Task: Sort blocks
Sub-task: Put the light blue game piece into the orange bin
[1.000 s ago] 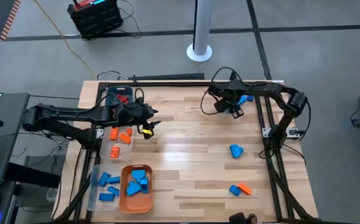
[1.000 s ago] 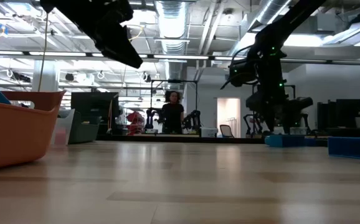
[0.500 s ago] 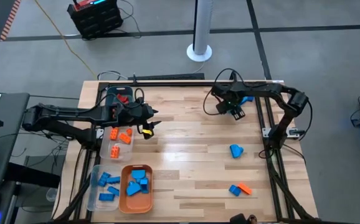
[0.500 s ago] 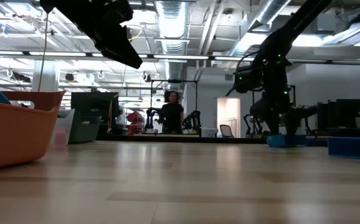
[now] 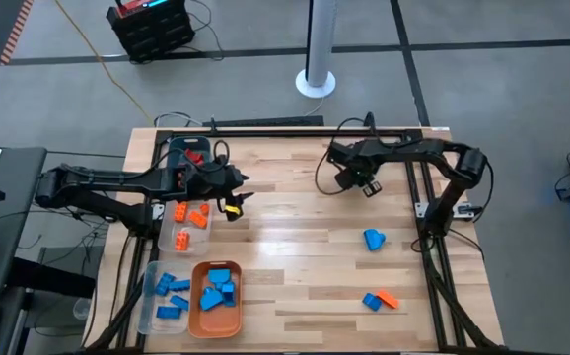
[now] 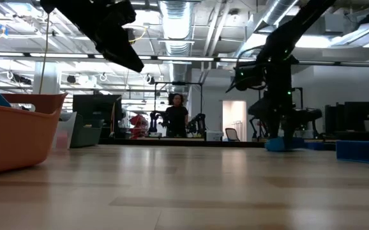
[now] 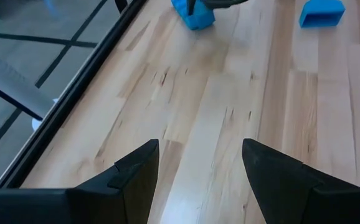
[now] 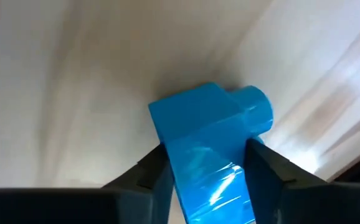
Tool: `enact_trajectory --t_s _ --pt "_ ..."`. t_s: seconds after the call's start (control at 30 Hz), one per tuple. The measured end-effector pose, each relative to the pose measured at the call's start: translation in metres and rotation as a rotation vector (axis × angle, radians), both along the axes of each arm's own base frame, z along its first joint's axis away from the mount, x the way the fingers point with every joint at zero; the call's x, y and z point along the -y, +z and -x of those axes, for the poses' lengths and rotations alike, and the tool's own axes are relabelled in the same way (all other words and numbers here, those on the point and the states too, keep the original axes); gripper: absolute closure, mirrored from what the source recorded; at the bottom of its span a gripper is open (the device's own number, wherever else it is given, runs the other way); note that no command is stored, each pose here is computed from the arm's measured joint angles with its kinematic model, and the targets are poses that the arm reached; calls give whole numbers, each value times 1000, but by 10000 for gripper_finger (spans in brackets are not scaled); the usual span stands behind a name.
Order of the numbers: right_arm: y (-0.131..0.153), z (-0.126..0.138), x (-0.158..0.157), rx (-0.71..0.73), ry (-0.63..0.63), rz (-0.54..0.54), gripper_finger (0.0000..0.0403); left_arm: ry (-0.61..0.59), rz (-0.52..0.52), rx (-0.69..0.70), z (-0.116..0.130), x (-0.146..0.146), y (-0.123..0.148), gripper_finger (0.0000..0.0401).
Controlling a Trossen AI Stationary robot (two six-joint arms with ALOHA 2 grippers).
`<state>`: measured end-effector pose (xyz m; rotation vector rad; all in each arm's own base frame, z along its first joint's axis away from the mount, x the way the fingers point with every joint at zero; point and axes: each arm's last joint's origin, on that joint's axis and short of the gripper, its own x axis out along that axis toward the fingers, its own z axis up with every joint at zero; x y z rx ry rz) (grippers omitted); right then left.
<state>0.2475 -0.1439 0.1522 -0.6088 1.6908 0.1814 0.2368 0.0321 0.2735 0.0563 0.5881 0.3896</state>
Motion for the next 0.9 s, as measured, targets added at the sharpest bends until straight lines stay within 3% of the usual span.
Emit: enact_trajectory --t_s 0.2,0.6,0.77,0.9 --pt "16 -25 -20 100 -11 -40 267 -12 -13 -32 1 0 -2 175" --pt "43 -57 -55 218 1 -33 270 1 7 -65 4 0 -5 175" --pt "46 -56 -53 256 -186 17 266 5 15 -68 4 0 -6 175" --pt "44 -57 -52 307 -372 24 239 5 13 -67 4 0 -5 175"
